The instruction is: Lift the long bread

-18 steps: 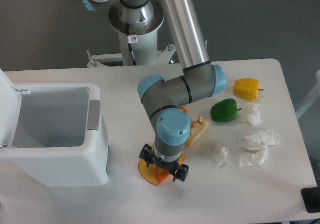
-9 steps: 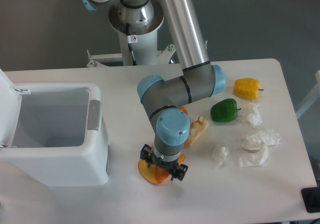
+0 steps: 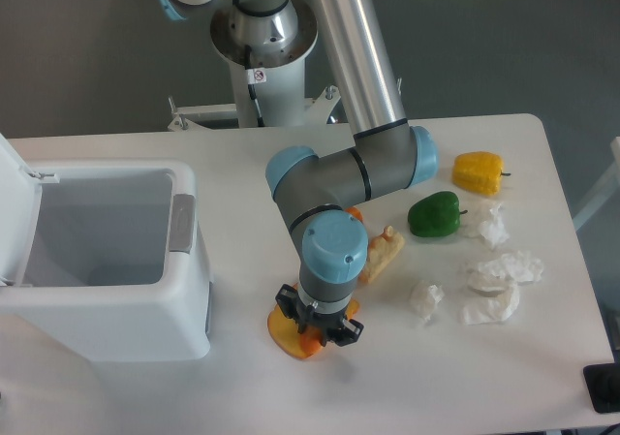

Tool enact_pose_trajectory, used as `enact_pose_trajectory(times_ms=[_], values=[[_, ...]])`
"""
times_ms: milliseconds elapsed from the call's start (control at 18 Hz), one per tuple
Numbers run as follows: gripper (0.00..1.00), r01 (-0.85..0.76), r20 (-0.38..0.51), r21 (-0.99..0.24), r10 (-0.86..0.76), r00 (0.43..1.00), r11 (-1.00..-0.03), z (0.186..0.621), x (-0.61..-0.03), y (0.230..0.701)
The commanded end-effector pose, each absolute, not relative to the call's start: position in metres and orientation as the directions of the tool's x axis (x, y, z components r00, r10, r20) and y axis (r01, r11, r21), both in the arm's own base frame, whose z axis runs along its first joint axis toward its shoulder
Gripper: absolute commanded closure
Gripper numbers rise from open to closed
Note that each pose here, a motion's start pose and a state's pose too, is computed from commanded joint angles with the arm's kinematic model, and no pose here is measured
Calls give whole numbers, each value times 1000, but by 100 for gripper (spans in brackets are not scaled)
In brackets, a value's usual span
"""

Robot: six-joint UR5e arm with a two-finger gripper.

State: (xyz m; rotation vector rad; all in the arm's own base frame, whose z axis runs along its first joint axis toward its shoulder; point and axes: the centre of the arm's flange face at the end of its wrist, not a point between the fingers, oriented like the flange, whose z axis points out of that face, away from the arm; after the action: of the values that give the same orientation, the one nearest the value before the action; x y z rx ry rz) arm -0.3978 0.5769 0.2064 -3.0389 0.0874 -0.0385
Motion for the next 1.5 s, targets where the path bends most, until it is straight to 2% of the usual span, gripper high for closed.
enact_pose_trajectory(times_ms=[389,1000,1389,1500], values=[[95,-59,10,-118,-61,998,-991,220,-399,577],[95,-30,18,-326,-38,999,-945,314,-405,563],[95,-10,35,-512,-32,999,-859,395,-408,542],[95,17,60,-548,-19,998,-836,406,-411,536]])
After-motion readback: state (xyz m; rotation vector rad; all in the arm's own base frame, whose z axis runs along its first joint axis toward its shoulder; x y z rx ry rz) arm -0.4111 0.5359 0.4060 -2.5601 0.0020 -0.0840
